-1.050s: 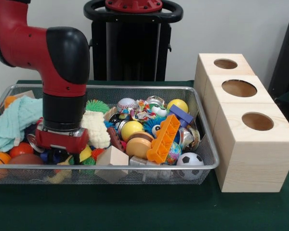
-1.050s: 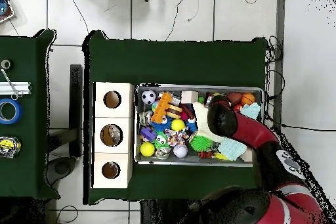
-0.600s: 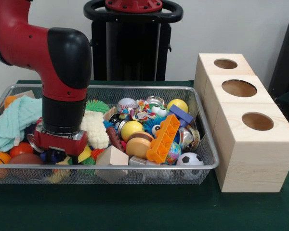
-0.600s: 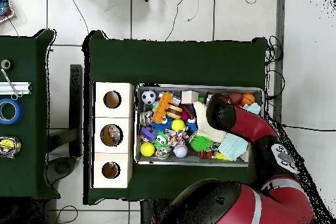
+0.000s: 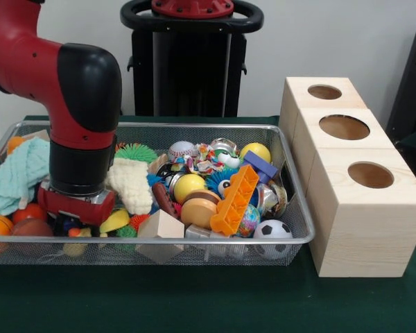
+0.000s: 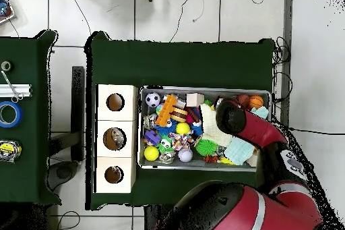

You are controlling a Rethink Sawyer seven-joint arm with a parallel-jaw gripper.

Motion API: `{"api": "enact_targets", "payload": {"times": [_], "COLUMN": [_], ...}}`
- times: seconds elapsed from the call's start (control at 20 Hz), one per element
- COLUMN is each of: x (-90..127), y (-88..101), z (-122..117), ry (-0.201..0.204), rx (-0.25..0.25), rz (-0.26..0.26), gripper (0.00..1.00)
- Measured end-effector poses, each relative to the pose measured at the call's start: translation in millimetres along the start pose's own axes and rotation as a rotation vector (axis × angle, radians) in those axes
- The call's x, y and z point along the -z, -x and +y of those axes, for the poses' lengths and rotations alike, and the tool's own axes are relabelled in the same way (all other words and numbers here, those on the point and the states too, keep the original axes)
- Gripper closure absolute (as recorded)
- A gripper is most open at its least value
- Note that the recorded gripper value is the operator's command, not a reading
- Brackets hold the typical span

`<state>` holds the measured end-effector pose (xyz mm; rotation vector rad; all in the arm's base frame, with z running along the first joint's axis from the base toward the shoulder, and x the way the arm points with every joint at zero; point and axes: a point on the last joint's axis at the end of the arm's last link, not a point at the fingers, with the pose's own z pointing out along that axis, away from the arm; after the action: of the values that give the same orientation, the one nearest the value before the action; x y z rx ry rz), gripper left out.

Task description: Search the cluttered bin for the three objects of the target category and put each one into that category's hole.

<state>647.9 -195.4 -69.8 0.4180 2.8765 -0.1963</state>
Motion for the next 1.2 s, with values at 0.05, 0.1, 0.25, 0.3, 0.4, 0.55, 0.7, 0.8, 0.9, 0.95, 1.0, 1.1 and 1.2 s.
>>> {"api": "enact_targets", "payload": {"times": [0.05, 0.1, 0.25, 0.3, 0.4, 0.55, 0.7, 0.8, 0.9, 0.95, 1.0, 1.1, 1.2], "x": [0.0, -0.1, -0.1, -0.2, -0.3, -0.7, -0.9, -1.1, -1.2, -1.3, -1.3, -1.4, -1.4], "y": [-0.2, -0.1, 0.0, 0.1, 0.1, 0.2, 0.2, 0.1, -0.2, -0.2, -0.3, -0.4, -0.4], "z": [-0.1, 0.0, 0.0, -0.3, -0.5, -1.6, -2.3, -2.8, -3.5, -3.7, -3.9, -4.4, -4.8], "ry": [-0.001, -0.001, 0.0, 0.001, 0.002, 0.006, 0.01, 0.013, 0.018, 0.019, 0.02, 0.023, 0.025], "rx": [-0.002, -0.006, -0.013, -0.02, -0.025, -0.044, -0.067, -0.092, -0.125, -0.135, -0.141, -0.16, -0.178], "rz": [0.001, 0.002, 0.003, 0.005, 0.006, 0.01, 0.014, 0.019, 0.025, 0.027, 0.028, 0.032, 0.035], "gripper": [0.0, 0.0, 0.0, 0.0, 0.0, 0.0, 0.0, 0.0, 0.0, 0.0, 0.0, 0.0, 0.0]}}
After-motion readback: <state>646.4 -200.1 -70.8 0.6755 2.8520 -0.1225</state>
